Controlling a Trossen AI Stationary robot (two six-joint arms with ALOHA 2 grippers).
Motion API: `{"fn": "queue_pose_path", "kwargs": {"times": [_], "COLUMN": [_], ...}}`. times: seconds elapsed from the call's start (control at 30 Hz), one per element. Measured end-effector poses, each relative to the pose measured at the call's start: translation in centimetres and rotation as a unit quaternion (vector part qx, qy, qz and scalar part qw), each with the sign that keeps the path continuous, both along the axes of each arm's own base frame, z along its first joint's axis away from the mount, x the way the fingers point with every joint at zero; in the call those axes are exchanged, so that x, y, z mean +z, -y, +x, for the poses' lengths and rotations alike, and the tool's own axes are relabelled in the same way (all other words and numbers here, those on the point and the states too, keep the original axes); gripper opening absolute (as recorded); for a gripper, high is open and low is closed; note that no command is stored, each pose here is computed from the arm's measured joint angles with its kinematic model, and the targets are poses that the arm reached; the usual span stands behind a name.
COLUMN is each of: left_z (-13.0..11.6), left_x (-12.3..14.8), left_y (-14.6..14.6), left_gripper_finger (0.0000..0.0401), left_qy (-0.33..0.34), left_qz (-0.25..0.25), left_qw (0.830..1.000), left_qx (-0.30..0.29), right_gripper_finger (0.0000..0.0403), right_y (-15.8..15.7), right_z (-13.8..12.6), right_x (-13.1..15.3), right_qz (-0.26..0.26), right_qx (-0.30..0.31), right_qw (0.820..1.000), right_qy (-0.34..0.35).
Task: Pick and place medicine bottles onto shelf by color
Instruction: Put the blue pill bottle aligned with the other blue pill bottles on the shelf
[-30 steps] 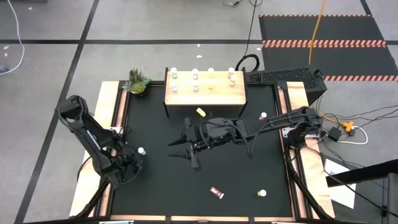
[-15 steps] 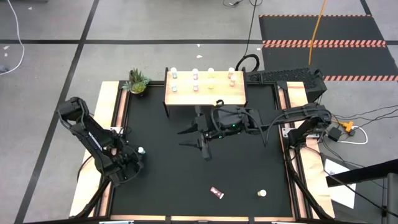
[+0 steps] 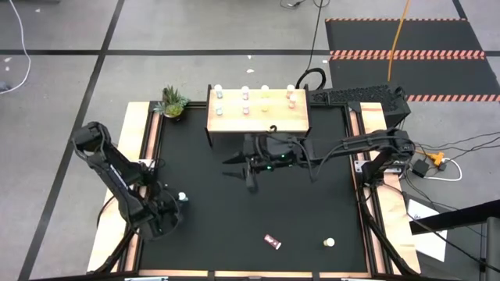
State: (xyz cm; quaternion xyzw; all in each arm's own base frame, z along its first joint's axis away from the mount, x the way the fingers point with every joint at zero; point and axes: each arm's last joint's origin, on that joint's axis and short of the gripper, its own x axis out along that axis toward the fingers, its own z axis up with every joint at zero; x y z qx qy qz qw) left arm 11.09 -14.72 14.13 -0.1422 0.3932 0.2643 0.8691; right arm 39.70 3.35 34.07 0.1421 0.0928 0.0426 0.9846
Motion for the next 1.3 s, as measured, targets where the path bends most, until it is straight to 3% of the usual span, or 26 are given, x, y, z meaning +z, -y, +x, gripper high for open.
{"fn": "queue_pose_path", "kwargs": {"times": [0.23, 0.5, 0.7, 0.93, 1.1, 1.3], "left_z": [4.9, 11.0, 14.2, 16.1, 16.5, 16.5], "left_x": [4.6, 10.8, 13.0, 13.8, 14.0, 14.0], "left_y": [0.8, -0.3, -2.7, -4.6, -4.9, -5.0], "left_gripper_finger": [0.0099, 0.0105, 0.0107, 0.0108, 0.0108, 0.0108], "left_qy": [-0.006, 0.026, 0.043, 0.081, 0.087, 0.086], "left_qz": [0.028, 0.095, 0.087, 0.069, 0.076, 0.077], "left_qw": [0.998, 0.982, 0.976, 0.965, 0.959, 0.959], "left_qx": [-0.054, -0.160, -0.196, -0.239, -0.259, -0.258], "right_gripper_finger": [0.0209, 0.0252, 0.0253, 0.0253, 0.0252, 0.0222], "right_y": [0.4, -1.7, -2.4, -2.2, -2.1, -2.2], "right_z": [0.2, 0.5, 0.5, 0.4, 0.4, 0.3], "right_x": [-3.8, -4.2, -4.2, -4.6, -4.9, -5.0], "right_qz": [-0.023, -0.072, -0.106, -0.134, -0.125, -0.122], "right_qx": [0.010, 0.086, 0.100, 0.081, 0.081, 0.082], "right_qw": [0.998, 0.993, 0.989, 0.987, 0.987, 0.987], "right_qy": [-0.054, -0.038, -0.027, -0.047, -0.062, -0.068]}}
